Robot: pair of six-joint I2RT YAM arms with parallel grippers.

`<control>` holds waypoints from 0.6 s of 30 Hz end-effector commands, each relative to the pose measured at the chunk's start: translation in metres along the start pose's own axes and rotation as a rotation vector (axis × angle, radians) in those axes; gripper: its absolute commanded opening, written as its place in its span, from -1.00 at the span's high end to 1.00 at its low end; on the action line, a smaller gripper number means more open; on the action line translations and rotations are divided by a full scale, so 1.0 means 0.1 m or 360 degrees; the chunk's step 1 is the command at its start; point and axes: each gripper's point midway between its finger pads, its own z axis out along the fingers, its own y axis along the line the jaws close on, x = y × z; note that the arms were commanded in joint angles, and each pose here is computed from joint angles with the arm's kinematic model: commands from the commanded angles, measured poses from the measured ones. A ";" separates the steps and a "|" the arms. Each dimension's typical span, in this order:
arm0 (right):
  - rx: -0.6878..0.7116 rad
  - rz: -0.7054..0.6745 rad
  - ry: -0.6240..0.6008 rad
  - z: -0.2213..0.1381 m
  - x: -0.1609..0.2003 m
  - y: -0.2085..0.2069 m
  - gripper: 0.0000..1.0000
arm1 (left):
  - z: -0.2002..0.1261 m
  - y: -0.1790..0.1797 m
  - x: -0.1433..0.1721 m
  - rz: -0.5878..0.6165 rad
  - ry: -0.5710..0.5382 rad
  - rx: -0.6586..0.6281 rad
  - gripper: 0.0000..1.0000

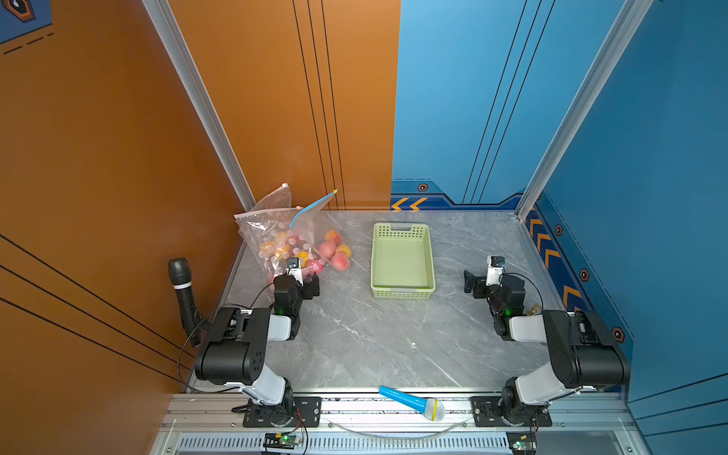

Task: Place the peach in a zip-top bag and seal the zipper
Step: Reset both arms

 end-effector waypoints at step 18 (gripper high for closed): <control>0.0006 -0.0023 0.0014 0.00 0.00 0.00 -0.99 | 0.01 0.02 -0.07 0.0013 -0.0019 -0.0034 -0.95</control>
